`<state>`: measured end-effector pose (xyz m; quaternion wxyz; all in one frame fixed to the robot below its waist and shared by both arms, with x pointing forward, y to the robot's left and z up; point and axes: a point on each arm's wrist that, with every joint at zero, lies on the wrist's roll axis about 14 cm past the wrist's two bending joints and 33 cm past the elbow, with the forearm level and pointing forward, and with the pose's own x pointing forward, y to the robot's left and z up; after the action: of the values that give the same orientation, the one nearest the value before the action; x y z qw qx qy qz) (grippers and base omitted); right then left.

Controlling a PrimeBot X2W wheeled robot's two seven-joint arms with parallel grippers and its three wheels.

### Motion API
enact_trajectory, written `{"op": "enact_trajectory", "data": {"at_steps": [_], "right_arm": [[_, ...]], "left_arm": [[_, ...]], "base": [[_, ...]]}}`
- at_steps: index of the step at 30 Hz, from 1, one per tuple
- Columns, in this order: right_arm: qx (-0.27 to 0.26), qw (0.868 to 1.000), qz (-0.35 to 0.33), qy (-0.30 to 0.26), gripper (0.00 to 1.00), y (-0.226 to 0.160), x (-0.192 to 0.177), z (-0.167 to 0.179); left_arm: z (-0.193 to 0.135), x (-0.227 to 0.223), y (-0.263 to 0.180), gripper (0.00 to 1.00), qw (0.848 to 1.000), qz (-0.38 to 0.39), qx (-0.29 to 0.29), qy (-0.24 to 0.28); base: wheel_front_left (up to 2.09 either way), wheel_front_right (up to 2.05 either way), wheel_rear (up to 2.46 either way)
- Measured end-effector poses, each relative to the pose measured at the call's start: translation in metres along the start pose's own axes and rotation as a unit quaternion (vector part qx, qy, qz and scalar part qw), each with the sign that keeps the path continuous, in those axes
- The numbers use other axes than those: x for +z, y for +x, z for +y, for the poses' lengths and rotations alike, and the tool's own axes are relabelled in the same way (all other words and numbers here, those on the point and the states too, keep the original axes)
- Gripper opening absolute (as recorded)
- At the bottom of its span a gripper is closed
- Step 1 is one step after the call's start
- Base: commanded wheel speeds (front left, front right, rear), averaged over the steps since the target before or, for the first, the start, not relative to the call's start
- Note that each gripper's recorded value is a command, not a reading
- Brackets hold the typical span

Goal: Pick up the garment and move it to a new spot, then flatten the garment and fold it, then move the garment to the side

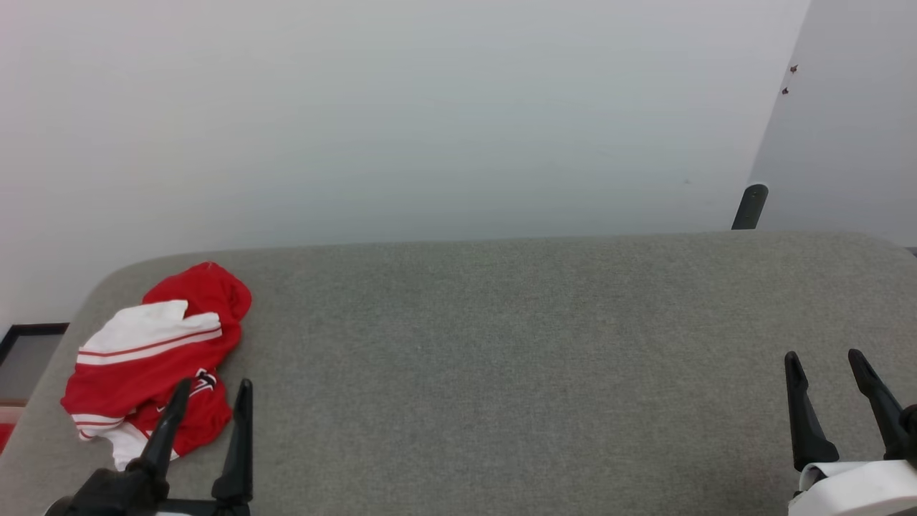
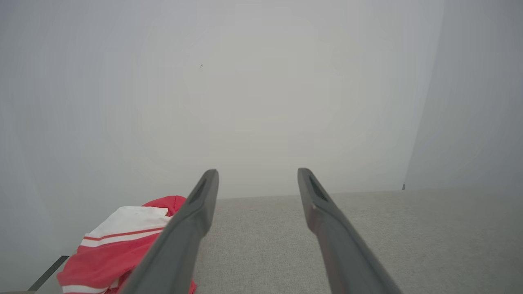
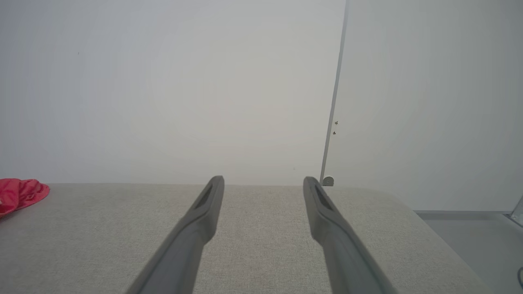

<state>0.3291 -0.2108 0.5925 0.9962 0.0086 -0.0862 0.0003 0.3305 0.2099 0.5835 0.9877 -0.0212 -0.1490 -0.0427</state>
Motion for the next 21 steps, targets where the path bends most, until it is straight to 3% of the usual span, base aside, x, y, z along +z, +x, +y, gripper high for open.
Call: {"op": "enact_trajectory", "data": {"at_steps": [21], "right_arm": [[0.004, 1.000, 0.002, -0.006, 1.00, -0.001, 0.000, 0.003]], "left_arm": [[0.004, -0.023, -0.007, 1.00, 0.998, 0.052, 0.010, -0.018]], "base": [[0.00, 0.00, 0.00]]}}
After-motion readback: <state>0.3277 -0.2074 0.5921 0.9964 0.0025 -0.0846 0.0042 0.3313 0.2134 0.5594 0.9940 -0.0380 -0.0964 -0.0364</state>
